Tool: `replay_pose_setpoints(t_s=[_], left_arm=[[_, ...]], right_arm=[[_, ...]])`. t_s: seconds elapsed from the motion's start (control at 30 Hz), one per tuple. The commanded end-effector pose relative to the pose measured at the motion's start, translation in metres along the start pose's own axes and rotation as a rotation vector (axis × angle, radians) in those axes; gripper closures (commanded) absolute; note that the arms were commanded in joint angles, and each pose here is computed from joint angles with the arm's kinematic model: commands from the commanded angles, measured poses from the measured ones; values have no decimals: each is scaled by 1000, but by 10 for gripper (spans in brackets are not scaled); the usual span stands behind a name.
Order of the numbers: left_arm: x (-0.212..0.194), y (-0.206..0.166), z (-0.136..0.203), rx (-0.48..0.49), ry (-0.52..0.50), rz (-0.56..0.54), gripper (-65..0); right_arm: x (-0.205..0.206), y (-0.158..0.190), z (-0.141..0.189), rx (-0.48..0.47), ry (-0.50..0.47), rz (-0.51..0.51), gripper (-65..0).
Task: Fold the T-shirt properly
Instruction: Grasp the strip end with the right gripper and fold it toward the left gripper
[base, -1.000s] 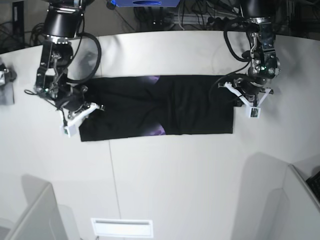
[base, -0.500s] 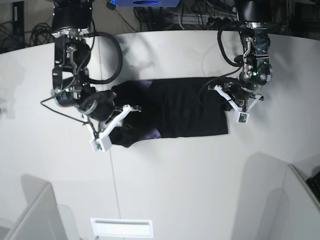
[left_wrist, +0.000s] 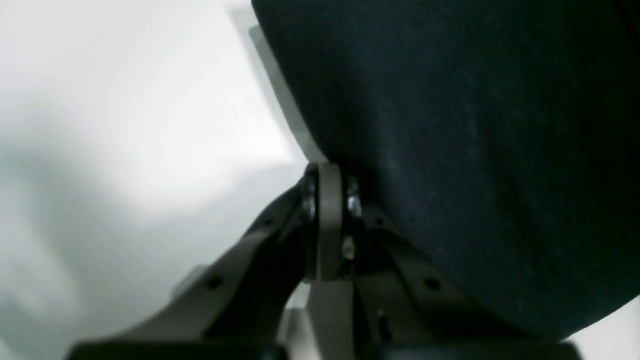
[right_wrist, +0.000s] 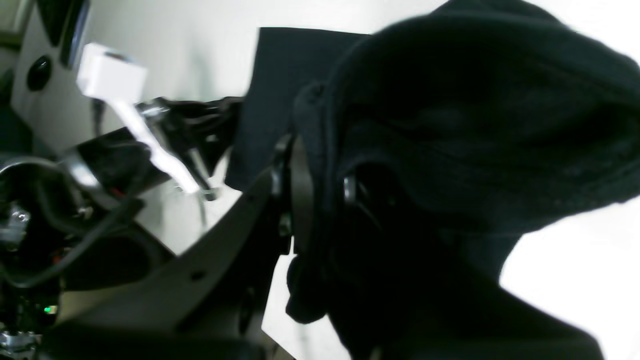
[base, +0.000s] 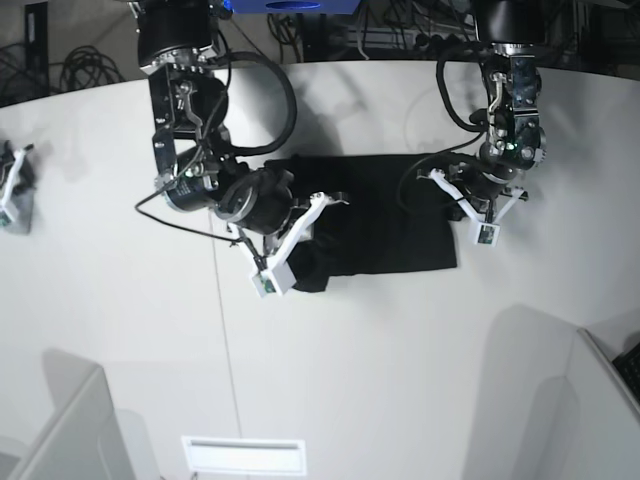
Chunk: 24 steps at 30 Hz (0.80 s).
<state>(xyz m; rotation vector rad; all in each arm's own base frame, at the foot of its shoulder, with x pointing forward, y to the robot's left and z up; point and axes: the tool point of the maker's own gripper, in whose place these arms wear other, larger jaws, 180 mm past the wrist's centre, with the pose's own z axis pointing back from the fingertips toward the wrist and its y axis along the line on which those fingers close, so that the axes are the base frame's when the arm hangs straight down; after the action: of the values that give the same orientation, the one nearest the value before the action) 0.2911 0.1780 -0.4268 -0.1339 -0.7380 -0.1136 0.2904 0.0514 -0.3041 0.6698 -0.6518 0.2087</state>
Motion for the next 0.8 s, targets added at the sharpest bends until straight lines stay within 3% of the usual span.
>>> replay_pose_setpoints(t_s=[0.0,0.47,0.77], left_arm=[[6,-2,2,-10,-14,-6,0],[5,-4,1,-16,-10,-8,0],[4,-5,1,-20,-10,-3,0]], right_arm=[[22,15,2,40,-68,19,0],[25,42,-23,103,-73,34,0],[26,38,-43,100,-71,14,0]])
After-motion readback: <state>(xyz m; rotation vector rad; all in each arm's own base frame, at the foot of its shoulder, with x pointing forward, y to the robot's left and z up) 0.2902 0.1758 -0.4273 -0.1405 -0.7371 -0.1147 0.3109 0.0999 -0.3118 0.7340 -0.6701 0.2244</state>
